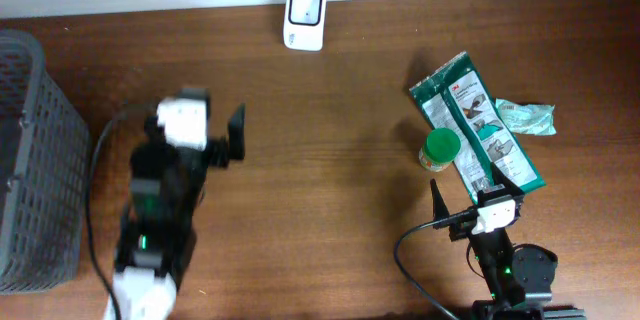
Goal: Scan the item barcode
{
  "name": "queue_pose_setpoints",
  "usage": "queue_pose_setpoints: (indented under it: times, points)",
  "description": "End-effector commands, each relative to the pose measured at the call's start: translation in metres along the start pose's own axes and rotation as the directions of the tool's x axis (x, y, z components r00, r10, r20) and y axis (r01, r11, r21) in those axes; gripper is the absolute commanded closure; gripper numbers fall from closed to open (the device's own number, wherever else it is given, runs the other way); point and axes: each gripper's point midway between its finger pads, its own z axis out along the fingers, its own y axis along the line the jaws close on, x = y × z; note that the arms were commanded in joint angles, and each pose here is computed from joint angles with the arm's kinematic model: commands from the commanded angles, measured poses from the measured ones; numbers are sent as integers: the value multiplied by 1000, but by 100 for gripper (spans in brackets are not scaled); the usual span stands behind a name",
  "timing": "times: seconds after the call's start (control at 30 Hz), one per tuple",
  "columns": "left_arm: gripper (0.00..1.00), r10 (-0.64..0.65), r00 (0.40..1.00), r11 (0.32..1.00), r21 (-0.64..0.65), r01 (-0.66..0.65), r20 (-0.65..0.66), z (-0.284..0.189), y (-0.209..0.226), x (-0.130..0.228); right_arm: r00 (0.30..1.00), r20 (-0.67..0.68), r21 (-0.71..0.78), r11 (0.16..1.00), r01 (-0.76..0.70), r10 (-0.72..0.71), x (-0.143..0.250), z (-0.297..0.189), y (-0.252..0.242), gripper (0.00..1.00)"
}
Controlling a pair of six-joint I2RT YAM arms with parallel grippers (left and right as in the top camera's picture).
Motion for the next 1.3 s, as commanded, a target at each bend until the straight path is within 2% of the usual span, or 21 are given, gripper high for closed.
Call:
queue_pose_setpoints:
  times: [0.0, 0.17, 0.3, 0.5, 1.27]
  points:
    - [1, 25, 997, 1000, -17, -23, 72, -35, 8, 35, 1000, 2, -15, 1000, -4, 4, 1, 0, 3, 2]
    - [1, 24, 990, 998, -60, -16, 140, -68, 16, 79, 1000, 2, -15, 1000, -4, 4, 1, 0, 3, 2]
    - [1, 41, 973, 995, -101, -18, 226, -84, 23, 94, 1000, 2, -15, 1000, -4, 4, 1, 0, 3, 1]
    - [1, 37, 991, 991, -133, -20, 130, -89, 28, 122, 1000, 2, -15, 1000, -4, 4, 1, 0, 3, 1]
    - [1, 39, 988, 991, -131, -19, 149, -91, 27, 118, 1000, 2, -15, 1000, -4, 4, 1, 0, 3, 2]
